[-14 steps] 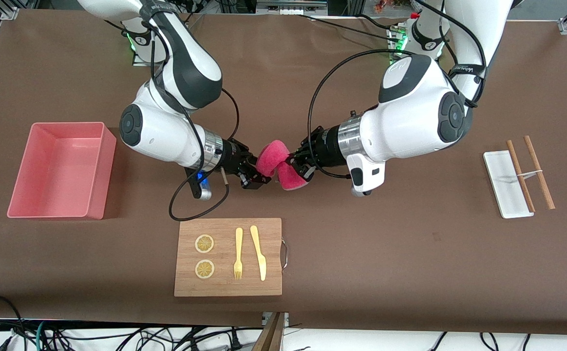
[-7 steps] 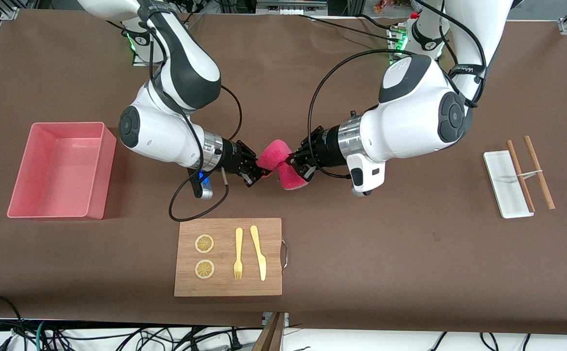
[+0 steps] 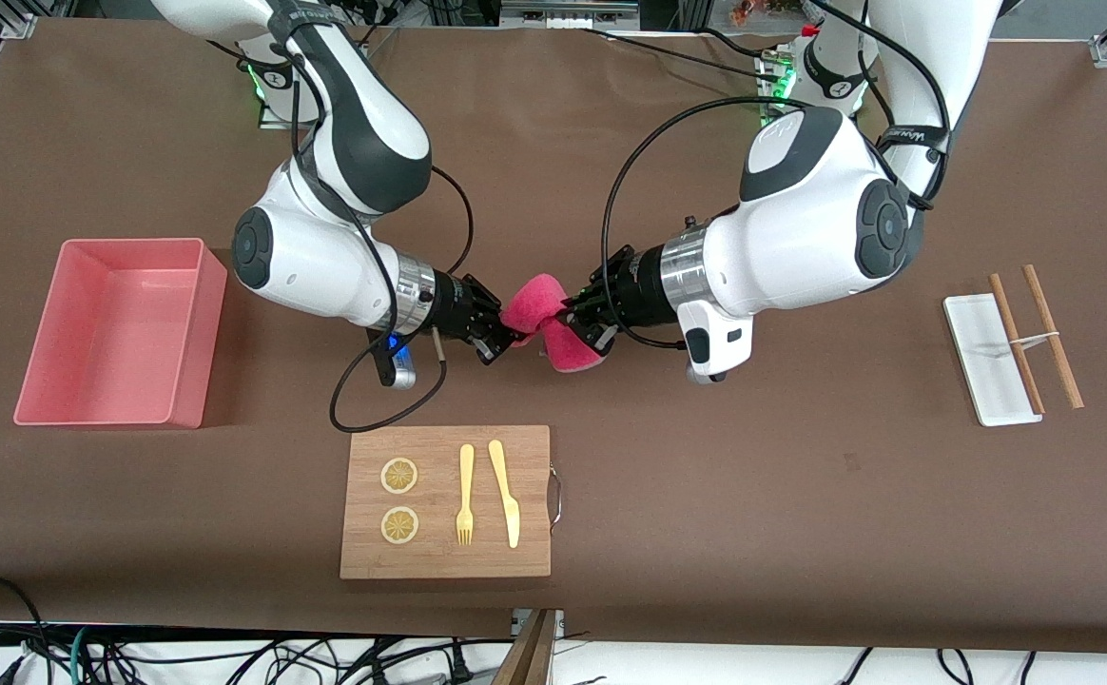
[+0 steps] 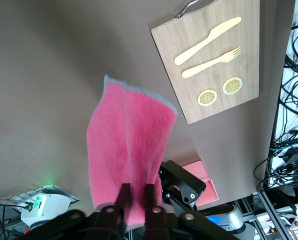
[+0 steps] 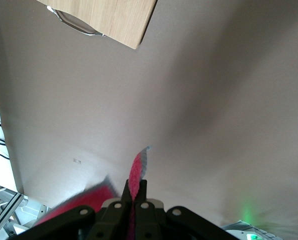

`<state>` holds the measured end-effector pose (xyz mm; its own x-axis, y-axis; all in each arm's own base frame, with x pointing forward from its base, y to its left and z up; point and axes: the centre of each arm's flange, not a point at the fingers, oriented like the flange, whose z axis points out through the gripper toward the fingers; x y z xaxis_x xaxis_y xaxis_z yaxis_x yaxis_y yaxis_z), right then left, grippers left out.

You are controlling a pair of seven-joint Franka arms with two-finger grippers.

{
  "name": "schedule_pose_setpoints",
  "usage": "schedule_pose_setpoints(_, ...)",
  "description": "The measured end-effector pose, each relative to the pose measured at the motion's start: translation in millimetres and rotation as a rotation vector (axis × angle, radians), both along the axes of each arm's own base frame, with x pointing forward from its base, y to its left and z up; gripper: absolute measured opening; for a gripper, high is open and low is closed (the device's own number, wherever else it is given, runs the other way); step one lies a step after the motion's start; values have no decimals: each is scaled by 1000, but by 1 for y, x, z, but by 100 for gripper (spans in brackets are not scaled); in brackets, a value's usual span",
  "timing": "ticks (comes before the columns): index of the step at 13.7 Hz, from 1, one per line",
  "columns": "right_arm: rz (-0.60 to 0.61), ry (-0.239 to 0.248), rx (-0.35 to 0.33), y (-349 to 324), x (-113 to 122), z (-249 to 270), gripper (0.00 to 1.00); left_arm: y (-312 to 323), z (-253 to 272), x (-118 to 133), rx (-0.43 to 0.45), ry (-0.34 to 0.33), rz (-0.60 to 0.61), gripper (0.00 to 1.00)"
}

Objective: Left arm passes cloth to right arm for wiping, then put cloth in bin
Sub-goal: 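Grasp the cloth's hanging end with the right gripper, then pull the cloth away with the right gripper while the left gripper releases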

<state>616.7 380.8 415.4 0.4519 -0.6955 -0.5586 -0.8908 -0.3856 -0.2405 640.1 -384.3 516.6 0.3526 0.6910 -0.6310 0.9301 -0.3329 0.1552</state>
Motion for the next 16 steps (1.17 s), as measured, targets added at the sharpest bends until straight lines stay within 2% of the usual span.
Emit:
schedule_pose_setpoints(5,14,11,-7,5,-2,-11,3,11,1,5,14,-15,-12,74)
schedule_pose_setpoints(7,44,18,-15,17,-9,-22,3,38,-2,10,36,-11,-92,94)
schedule_pose_setpoints(8,67,19,-30,26,-15,-30,3,63,-2,16,51,-7,-130,100)
schedule_pose_setpoints(10,140,10,-108,40,-26,-51,3,115,-3,26,123,-10,-181,100)
schedule_pose_setpoints(13,310,17,-247,43,-41,-83,3,165,1,25,262,-14,-250,100)
schedule_pose_setpoints(16,491,69,-316,23,-49,-100,3,219,4,20,278,-17,-403,100)
